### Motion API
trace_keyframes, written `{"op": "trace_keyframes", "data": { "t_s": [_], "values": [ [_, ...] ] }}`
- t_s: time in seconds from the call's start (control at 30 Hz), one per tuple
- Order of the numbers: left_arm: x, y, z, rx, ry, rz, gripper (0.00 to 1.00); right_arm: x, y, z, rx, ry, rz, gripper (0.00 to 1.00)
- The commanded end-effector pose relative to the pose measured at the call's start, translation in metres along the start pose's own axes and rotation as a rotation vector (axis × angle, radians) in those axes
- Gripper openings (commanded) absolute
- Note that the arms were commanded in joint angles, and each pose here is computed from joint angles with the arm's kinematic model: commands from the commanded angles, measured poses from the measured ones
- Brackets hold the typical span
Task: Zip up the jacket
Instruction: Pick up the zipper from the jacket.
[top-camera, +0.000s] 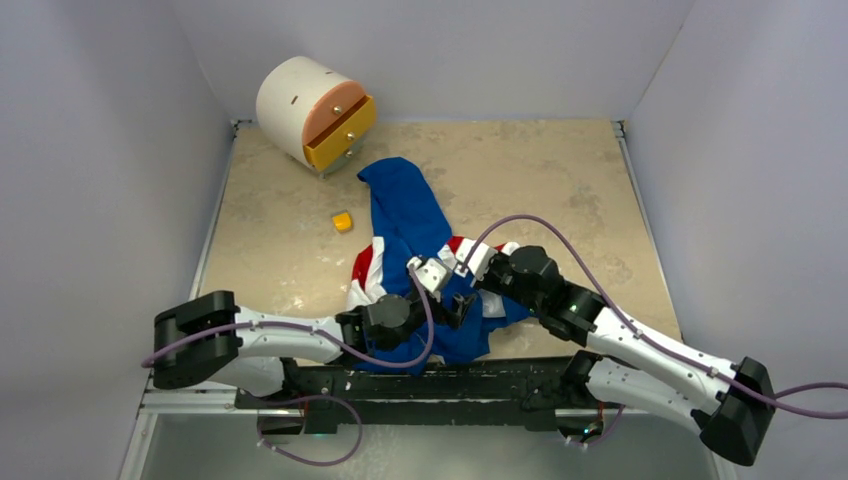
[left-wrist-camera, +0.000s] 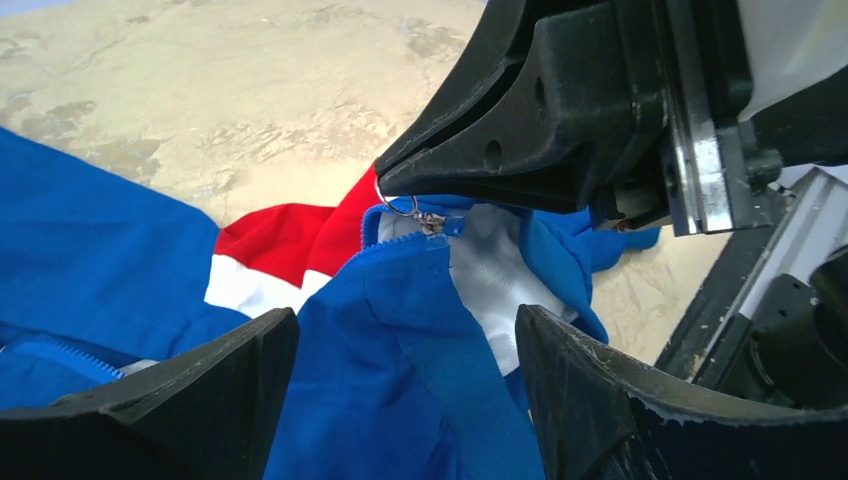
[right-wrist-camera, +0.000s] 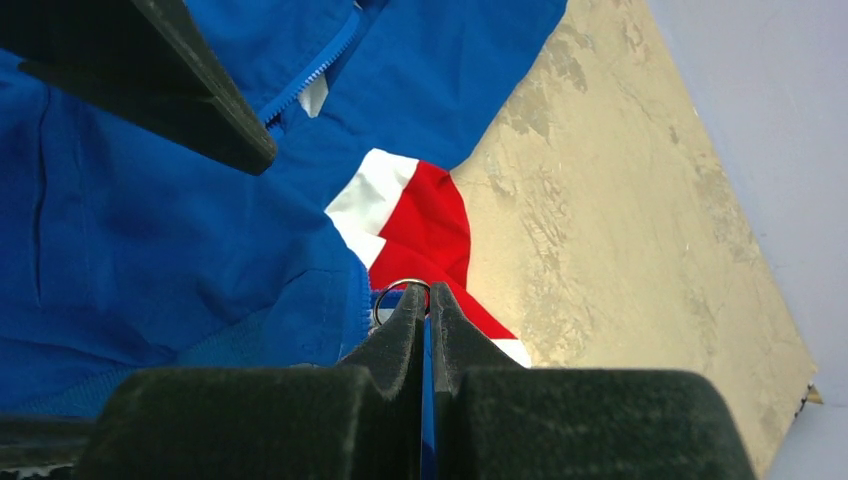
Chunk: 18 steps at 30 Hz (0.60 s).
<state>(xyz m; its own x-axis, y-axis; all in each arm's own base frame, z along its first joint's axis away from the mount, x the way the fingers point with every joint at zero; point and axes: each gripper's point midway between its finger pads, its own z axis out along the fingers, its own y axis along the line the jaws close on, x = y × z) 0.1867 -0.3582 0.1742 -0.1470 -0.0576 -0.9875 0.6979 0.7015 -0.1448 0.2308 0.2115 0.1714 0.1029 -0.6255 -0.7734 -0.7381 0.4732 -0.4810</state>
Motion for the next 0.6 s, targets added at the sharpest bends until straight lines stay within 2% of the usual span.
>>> {"op": "trace_keyframes", "data": {
  "t_s": [0.0, 0.27, 0.57],
  "values": [
    [-0.018, 0.007, 0.008, -0.119, -0.058, 0.005, 0.82, -0.017, -0.009, -0.002, 0.009, -0.035, 0.057, 0.0],
    [-0.008, 0.003, 0.026, -0.273, -0.045, 0.091, 0.84, -0.016, -0.011, -0.002, 0.01, -0.027, 0.065, 0.0],
    [0.002, -0.005, 0.03, -0.289, -0.042, 0.062, 0.86, -0.016, -0.011, -0.001, 0.006, -0.024, 0.079, 0.0]
  ]
}}
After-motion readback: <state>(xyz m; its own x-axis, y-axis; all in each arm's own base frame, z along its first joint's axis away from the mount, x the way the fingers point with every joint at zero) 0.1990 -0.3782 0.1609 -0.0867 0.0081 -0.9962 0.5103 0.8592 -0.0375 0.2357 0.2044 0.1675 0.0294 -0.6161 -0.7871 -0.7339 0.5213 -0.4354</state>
